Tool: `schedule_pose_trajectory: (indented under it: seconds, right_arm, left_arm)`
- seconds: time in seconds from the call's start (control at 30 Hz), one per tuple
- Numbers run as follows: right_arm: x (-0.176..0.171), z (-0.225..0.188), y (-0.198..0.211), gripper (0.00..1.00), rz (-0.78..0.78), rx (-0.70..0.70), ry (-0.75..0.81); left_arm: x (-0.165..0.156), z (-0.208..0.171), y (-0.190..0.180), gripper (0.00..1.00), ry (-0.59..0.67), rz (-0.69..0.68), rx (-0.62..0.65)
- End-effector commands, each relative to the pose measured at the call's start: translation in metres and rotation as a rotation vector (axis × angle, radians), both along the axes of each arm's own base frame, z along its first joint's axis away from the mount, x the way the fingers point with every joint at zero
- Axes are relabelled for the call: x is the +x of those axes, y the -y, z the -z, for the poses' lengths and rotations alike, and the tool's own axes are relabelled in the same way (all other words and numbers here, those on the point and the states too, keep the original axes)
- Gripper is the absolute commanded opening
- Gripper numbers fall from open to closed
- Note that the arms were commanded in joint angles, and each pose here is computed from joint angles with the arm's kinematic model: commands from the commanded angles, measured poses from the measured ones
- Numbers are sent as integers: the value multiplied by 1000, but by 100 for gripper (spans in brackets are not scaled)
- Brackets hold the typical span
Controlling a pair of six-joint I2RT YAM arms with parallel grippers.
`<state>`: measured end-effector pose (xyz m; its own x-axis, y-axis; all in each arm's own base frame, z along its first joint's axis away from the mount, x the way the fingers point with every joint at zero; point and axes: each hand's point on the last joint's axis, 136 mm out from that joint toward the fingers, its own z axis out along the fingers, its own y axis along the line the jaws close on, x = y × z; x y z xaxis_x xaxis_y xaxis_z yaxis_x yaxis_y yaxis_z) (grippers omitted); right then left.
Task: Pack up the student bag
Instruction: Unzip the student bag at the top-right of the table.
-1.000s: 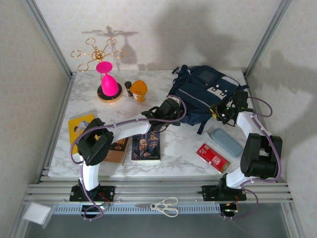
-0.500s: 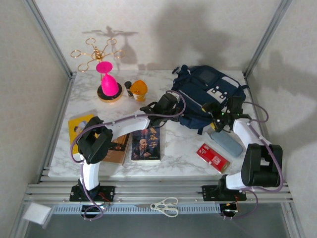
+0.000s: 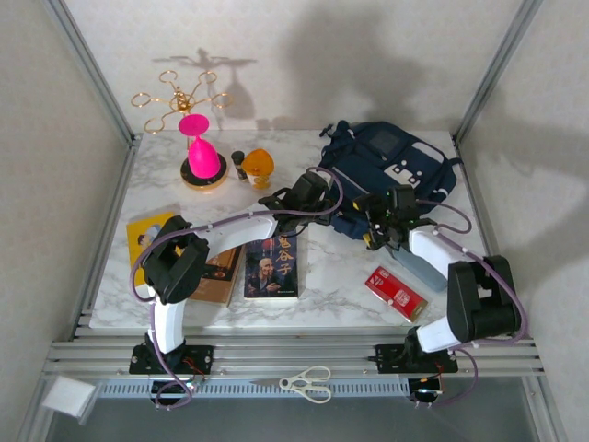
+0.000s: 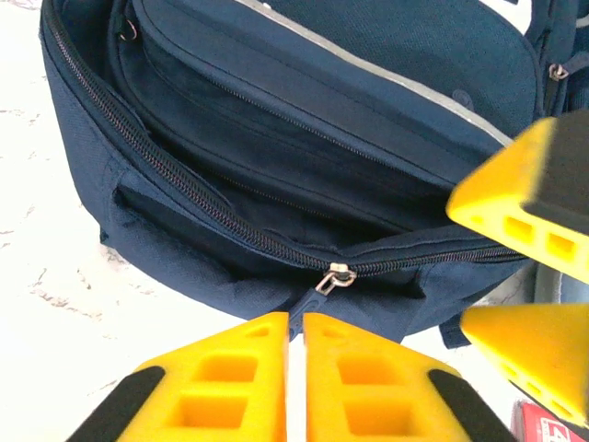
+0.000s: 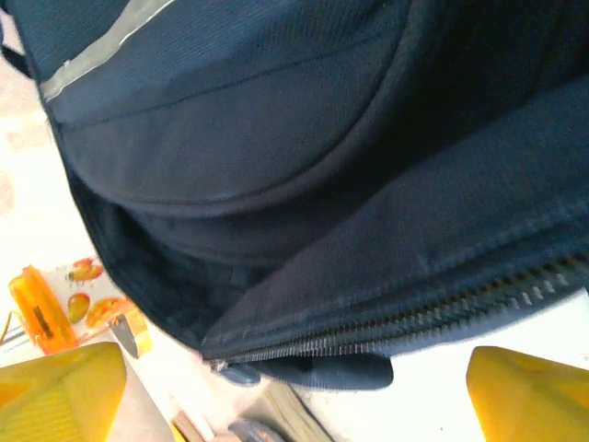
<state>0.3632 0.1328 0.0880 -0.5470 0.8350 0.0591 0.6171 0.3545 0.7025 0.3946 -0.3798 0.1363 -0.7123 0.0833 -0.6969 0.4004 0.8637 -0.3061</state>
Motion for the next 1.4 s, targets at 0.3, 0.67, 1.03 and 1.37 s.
schedule_pose_trajectory:
  seconds: [0.3,0.67,1.03,1.37]
  right_arm:
    - [41,6,17,38,73,-112,35]
    - [55,-57,30,0,-228,-305,268]
    - [66,-131,29,0,-460,-312,450]
    - [62,-132,28,0,-545,-337,428]
  left_arm:
    - [-11,11,-9,32,-40,125,133]
    - [-17,4,4,44,-30,239,139]
    - [-31,-20,47,48,0,391,53]
    - [-31,-48,30,46,-24,367,78]
